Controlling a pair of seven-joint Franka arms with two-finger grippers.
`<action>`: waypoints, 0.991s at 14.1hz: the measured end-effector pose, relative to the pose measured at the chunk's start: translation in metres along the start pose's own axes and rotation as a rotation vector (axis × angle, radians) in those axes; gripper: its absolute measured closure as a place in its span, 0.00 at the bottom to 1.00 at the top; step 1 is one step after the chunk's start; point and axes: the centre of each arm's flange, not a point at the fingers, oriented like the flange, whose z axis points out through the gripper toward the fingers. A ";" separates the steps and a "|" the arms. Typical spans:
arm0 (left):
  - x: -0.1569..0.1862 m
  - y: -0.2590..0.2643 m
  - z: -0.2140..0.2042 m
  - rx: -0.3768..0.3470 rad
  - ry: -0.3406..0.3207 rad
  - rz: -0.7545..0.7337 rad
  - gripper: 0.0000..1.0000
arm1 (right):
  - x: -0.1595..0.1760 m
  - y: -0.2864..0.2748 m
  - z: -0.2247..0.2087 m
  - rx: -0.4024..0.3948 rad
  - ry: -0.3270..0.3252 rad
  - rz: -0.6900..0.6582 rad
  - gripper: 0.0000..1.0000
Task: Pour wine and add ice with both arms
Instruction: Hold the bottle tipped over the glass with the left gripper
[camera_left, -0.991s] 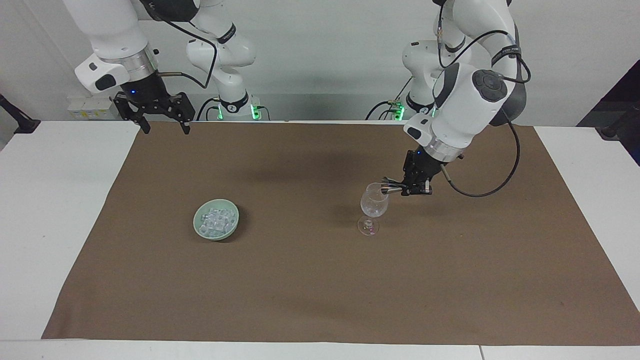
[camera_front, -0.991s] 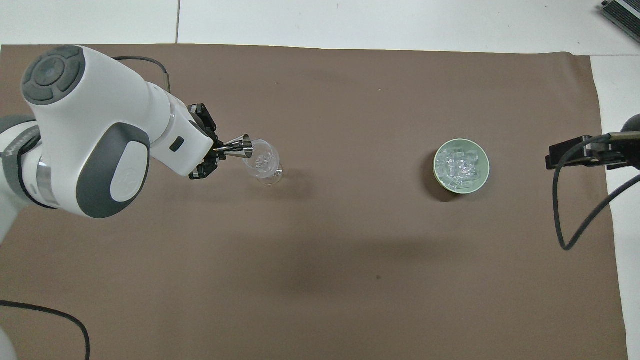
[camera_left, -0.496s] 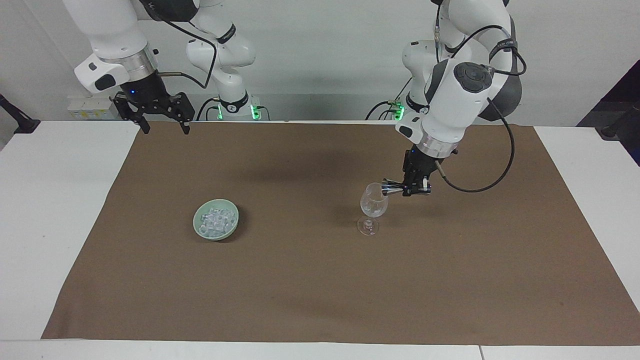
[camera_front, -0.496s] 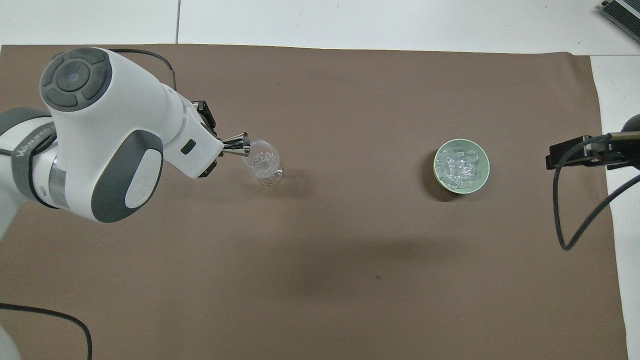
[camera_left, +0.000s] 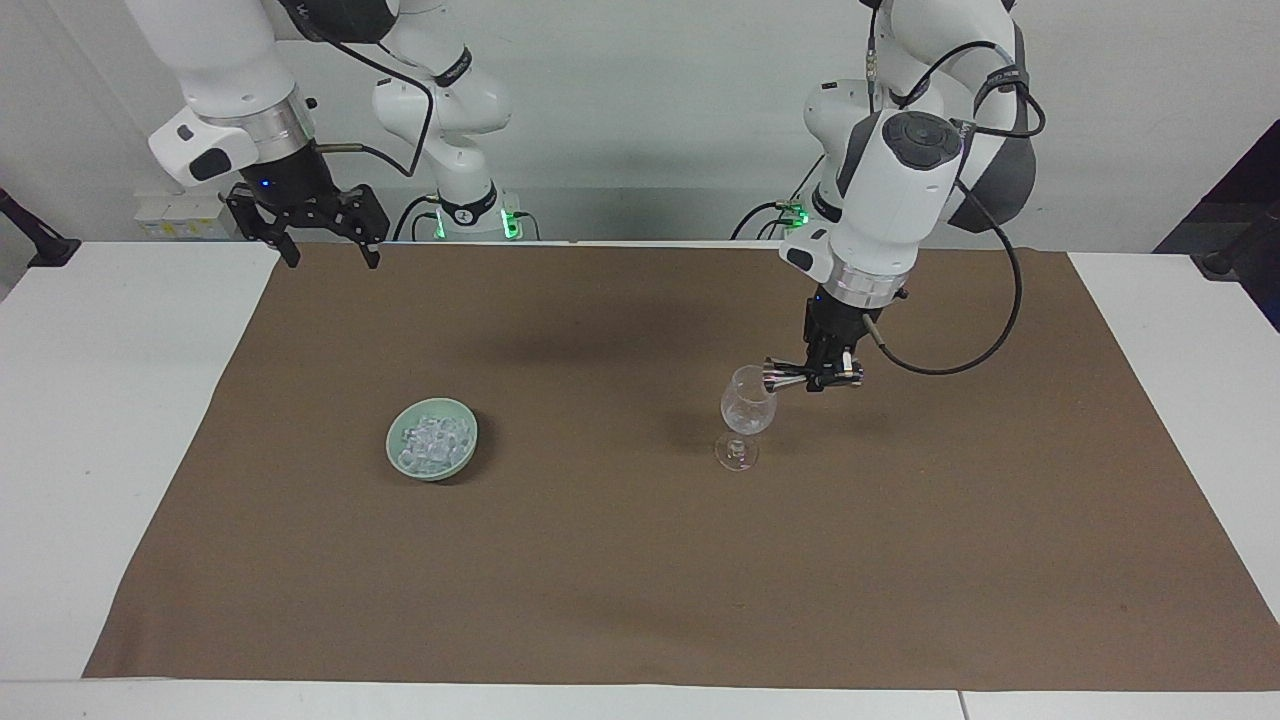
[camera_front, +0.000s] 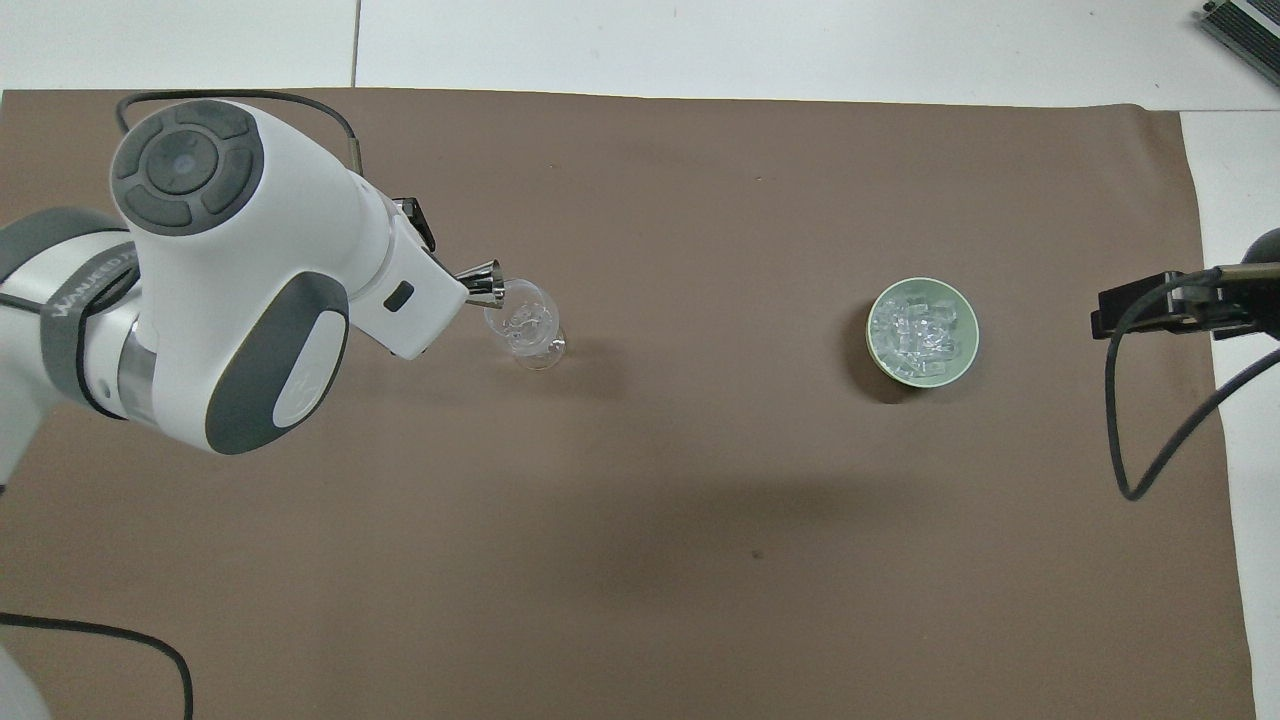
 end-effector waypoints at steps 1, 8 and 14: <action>0.001 0.001 0.000 0.005 -0.010 0.002 0.79 | 0.000 0.000 0.000 0.000 0.000 0.000 0.00; 0.009 0.004 0.000 0.020 -0.040 0.008 0.79 | 0.000 0.000 0.000 0.000 0.000 0.000 0.00; 0.004 0.002 0.000 0.027 -0.054 0.005 0.79 | 0.000 0.001 0.000 0.000 0.000 0.003 0.00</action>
